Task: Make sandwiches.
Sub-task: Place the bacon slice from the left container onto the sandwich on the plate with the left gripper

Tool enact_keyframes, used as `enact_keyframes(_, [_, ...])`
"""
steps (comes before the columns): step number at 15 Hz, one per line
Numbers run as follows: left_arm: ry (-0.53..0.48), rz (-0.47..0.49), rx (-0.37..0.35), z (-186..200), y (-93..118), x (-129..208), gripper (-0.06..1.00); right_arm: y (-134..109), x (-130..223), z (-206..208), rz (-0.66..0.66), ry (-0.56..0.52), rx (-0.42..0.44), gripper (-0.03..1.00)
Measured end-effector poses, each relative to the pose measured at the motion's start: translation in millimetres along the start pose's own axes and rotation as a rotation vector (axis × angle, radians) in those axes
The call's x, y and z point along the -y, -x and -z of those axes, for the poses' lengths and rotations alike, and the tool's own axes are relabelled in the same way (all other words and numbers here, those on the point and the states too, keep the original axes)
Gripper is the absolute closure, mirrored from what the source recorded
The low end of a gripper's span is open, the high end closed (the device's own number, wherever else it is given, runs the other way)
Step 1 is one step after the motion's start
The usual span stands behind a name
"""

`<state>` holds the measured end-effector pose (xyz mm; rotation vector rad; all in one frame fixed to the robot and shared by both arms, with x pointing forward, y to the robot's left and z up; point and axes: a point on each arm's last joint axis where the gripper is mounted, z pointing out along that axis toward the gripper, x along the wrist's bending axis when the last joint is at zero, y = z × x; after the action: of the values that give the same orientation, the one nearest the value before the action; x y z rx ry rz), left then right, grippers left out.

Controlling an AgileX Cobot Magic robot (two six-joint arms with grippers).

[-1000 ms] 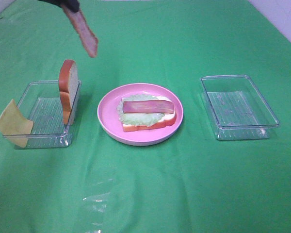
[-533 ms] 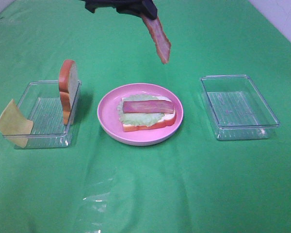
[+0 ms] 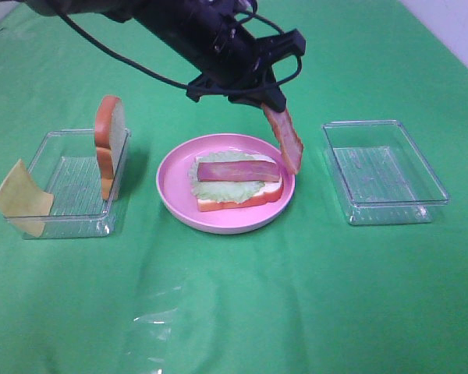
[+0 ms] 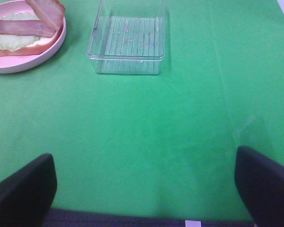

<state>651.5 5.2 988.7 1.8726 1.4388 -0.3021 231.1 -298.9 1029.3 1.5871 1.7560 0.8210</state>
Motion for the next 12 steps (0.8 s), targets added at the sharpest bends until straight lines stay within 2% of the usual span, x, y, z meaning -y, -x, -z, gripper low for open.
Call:
enact_keyframes(1, [-0.029,-0.017,-0.034,-9.5,-9.3,4.1,0.94,0.0,0.0,0.0,0.0,0.0,0.0,-0.01])
enact_keyframes(2, [-0.069,-0.031,-0.113,-25.1,-27.8,10.6,0.94,0.0,0.0,0.0,0.0,0.0,0.0,-0.01])
enact_keyframes(3, [-0.086,-0.038,-0.159,-31.4,-36.7,13.6,0.94,0.0,0.0,0.0,0.0,0.0,0.0,-0.01])
enact_keyframes(4, [-0.094,-0.043,-0.184,-34.4,-41.4,15.2,0.94,0.0,0.0,0.0,0.0,0.0,0.0,-0.01])
enact_keyframes(7, [-0.114,-0.077,-0.32,-41.8,-61.0,18.8,0.94,0.0,0.0,0.0,0.0,0.0,0.0,-0.01])
enact_keyframes(9, [-0.11,-0.08,-0.371,-41.0,-65.8,18.3,0.94,0.0,0.0,0.0,0.0,0.0,0.0,-0.01])
enact_keyframes(12, [-0.109,-0.094,-0.396,-40.5,-68.3,17.9,0.91,0.0,0.0,0.0,0.0,0.0,0.0,-0.01])
